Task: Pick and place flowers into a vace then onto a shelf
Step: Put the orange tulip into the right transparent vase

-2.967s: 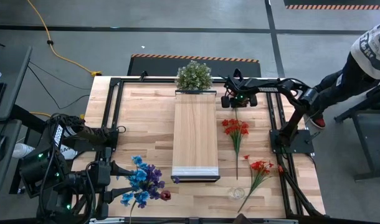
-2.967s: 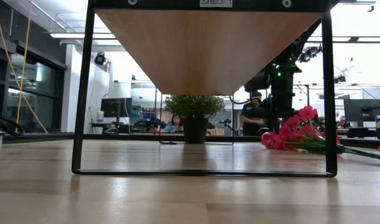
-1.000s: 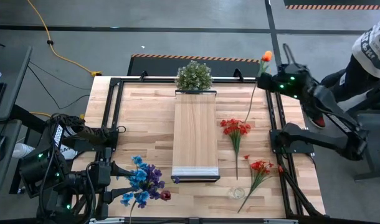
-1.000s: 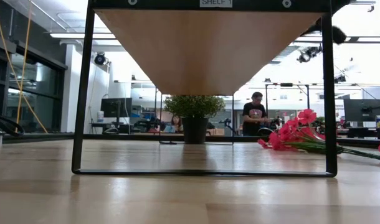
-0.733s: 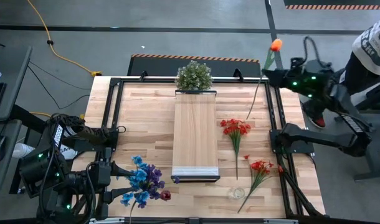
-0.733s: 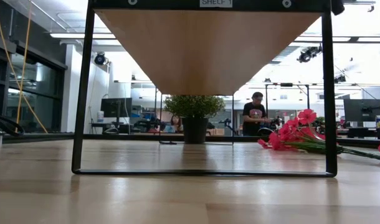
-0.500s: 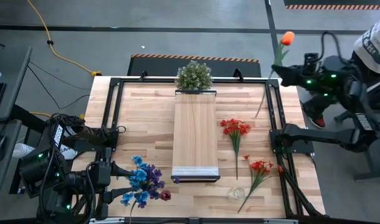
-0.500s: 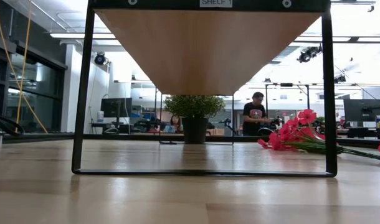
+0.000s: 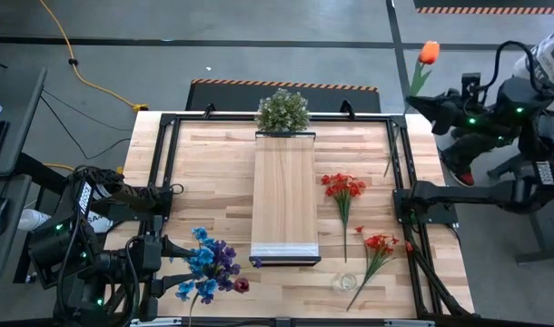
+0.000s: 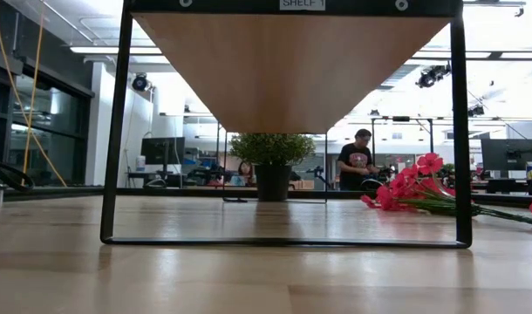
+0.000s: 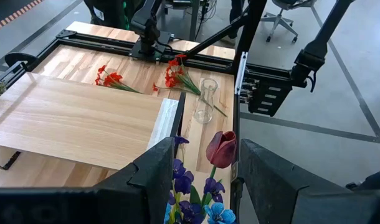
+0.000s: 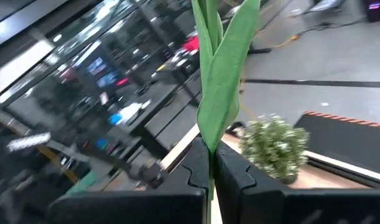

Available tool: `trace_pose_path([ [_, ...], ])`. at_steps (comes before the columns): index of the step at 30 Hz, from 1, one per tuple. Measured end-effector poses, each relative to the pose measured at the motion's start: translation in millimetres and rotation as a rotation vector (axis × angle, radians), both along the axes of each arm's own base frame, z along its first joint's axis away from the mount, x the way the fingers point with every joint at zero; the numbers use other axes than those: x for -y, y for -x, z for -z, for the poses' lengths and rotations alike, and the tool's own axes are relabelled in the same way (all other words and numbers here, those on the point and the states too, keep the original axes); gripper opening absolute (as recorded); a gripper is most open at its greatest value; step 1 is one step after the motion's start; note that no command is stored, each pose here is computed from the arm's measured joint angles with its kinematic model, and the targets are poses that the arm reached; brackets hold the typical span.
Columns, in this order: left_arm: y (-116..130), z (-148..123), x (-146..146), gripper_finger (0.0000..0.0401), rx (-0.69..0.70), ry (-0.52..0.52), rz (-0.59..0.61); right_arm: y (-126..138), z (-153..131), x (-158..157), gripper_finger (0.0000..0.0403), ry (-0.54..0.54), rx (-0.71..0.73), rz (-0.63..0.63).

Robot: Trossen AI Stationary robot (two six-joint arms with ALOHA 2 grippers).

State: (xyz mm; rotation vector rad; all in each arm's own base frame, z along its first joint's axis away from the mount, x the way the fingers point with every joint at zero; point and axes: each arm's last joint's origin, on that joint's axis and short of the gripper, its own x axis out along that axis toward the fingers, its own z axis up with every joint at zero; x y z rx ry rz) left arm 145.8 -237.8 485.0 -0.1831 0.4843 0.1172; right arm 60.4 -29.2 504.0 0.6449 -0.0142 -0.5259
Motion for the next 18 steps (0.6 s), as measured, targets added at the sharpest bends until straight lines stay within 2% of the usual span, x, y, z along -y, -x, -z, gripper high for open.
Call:
trace_pose_path([
  [10, 0.0, -0.1, -0.1, 0.0216, 0.003, -0.001, -0.002, -14.2, -8.5, -9.0, 0.0, 0.115, 0.043, -0.312],
  [18, -0.4, -1.0, -1.0, 0.0216, 0.037, -0.018, -0.029, -20.4, -13.4, -19.5, 0.0, 0.222, 0.088, -0.5],
])
